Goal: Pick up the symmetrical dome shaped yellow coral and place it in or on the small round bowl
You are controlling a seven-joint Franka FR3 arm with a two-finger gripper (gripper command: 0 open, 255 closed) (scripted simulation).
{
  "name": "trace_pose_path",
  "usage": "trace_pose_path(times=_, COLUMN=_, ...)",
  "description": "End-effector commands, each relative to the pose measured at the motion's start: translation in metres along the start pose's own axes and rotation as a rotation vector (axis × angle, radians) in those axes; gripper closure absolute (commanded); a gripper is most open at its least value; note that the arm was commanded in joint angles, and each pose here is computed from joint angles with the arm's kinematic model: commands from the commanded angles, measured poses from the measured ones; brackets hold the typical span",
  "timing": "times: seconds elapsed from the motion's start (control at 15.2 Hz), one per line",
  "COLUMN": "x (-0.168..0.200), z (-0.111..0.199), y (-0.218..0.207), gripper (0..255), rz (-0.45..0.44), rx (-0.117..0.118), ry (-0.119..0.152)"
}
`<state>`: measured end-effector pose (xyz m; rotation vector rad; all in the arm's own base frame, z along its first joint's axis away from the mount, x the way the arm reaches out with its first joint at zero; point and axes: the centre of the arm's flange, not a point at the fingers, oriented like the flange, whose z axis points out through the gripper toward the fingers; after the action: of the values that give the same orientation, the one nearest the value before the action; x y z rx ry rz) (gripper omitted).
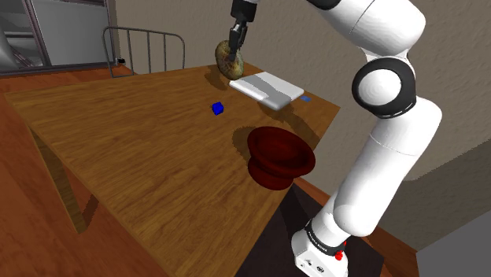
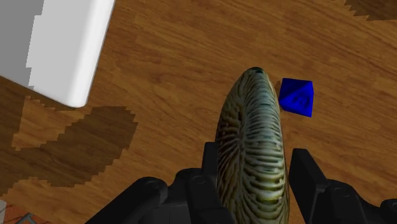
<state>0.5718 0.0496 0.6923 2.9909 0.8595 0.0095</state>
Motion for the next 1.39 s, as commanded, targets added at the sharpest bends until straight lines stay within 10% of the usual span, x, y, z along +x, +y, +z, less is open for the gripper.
trace_pose_path(times=0.0, x=0.000, z=-0.010, y=0.000, gripper=255, rz=0.000, rx=0.000, ry=0.000)
trace_pose_path(times=1.32, x=-0.133, z=-0.041, y=-0.163, gripper=255, rz=0.000, rx=0.000, ry=0.000)
